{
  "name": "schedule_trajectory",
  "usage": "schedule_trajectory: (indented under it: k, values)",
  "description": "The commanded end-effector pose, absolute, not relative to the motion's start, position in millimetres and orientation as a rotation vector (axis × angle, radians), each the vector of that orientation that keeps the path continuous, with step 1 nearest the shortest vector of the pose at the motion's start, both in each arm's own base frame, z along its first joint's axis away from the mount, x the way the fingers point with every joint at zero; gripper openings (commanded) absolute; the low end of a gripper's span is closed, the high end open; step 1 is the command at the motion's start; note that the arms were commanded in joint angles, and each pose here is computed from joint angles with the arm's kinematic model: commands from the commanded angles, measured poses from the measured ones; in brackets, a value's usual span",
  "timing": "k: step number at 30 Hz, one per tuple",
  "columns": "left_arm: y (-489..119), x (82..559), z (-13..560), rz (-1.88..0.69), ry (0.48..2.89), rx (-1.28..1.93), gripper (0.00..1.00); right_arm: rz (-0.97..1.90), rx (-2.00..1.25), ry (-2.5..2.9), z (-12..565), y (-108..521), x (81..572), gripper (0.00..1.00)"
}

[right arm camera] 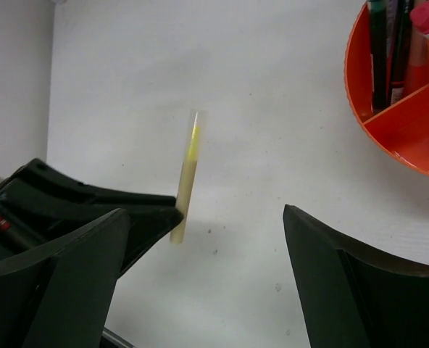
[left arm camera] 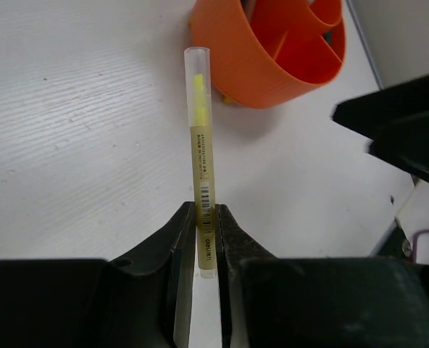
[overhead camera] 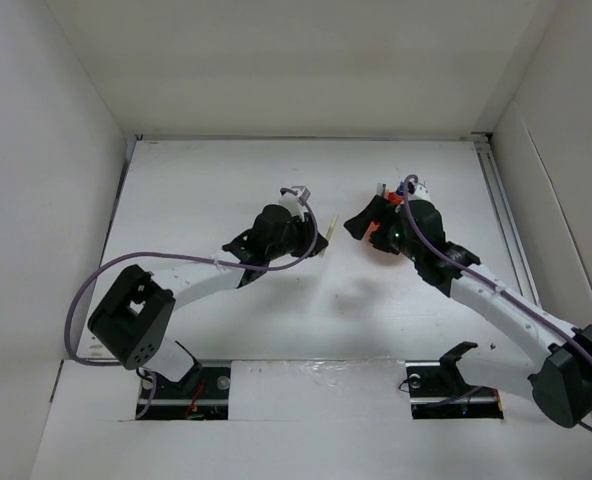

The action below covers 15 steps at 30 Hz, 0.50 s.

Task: Sort the stationery into containers
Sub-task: Pass the stationery from the left arm to the right

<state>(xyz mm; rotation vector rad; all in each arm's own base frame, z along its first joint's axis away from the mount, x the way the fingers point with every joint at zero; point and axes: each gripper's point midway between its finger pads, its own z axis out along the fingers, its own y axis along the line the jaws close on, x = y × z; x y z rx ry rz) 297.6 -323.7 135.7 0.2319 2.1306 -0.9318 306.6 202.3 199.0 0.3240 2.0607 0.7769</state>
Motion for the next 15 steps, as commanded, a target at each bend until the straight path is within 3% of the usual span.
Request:
schedule_trajectory:
  k: [1,11,14,15]
  values:
    - [-335.0,282.5,184.4,-1.094,1.955,0.335,0.00,0.860,0.245,1.989,230.1,223.6,318.6,0.93]
    - [-337.8,259.7,198.1,-1.210,1.891,0.412,0.00,0.992,0.116,2.041,217.3,261.3,317.3,0.96]
    - [-339.7,256.8,194.8,-1.225,1.901,0.429,0.00,1.015,0.099,2.042,215.1,266.7,318.5,0.81]
    - [-341.0,258.2,194.1,-1.226,1.896,0.429,0.00,1.024,0.104,2.056,211.3,268.6,318.0,0.64]
